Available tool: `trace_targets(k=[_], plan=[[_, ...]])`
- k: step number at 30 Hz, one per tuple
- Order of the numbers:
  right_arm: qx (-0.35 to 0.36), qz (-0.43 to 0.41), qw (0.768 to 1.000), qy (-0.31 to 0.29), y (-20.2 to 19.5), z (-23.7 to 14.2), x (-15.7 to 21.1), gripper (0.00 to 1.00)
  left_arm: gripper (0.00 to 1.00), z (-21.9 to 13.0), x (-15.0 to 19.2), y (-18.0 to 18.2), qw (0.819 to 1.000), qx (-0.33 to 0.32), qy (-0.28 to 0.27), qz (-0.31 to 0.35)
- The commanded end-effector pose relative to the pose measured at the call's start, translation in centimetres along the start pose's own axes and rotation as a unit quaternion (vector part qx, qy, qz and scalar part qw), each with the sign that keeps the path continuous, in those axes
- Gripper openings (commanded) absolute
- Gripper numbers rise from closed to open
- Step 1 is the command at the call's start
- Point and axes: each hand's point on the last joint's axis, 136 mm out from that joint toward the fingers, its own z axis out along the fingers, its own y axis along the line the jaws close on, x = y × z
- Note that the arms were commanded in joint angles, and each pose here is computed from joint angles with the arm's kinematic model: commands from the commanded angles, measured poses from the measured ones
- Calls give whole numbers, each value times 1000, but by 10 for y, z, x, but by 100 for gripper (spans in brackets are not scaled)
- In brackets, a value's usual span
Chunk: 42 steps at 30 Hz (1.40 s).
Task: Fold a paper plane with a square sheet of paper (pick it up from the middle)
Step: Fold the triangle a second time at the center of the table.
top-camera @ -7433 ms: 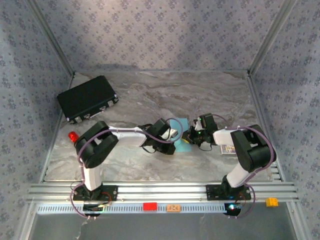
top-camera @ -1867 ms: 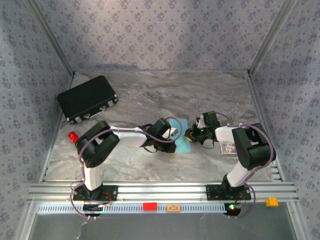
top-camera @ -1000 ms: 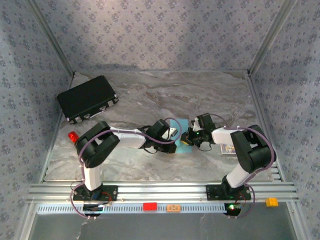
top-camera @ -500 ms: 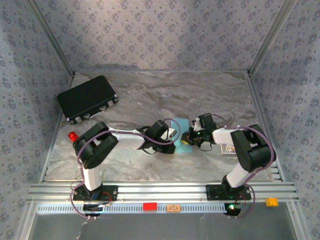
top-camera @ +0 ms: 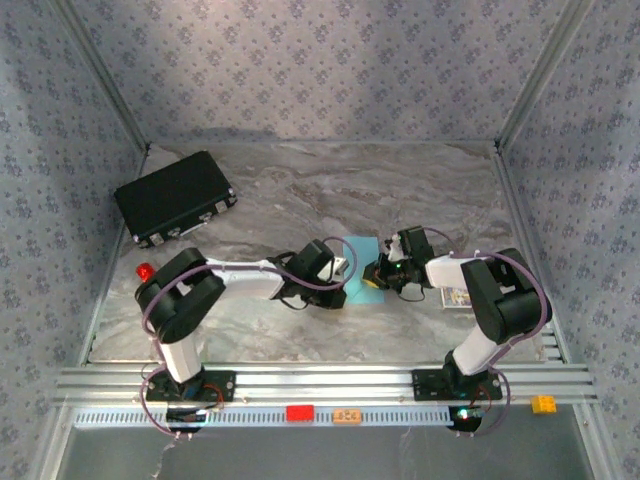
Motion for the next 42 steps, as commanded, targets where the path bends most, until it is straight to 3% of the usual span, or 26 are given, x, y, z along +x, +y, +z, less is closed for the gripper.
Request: trace_targets(k=[1,6,15,28,36,42], plan=[[37,24,999,-5,-20,2,1,7,2,-18,-23,-16,999,6,-34,17],[33,23,999,-5,-18,1,0,7,4,-13,-48,-21,999,22,-43,16],[23,18,1000,-6,-11,-1,-1,7,5,19,-68,2,999,-8,-35,-3],[40,15,999,-30,-19,-10,-22,7,0,38,-12,47,996,-62,32,-52],[38,23,997,-70,-17,-35,-53,8,0,37,-5,42,996,-55,29,-61],[33,12,996,-84,-2,-57,-41,11,0,28,-14,29,996,-53,5,-65]])
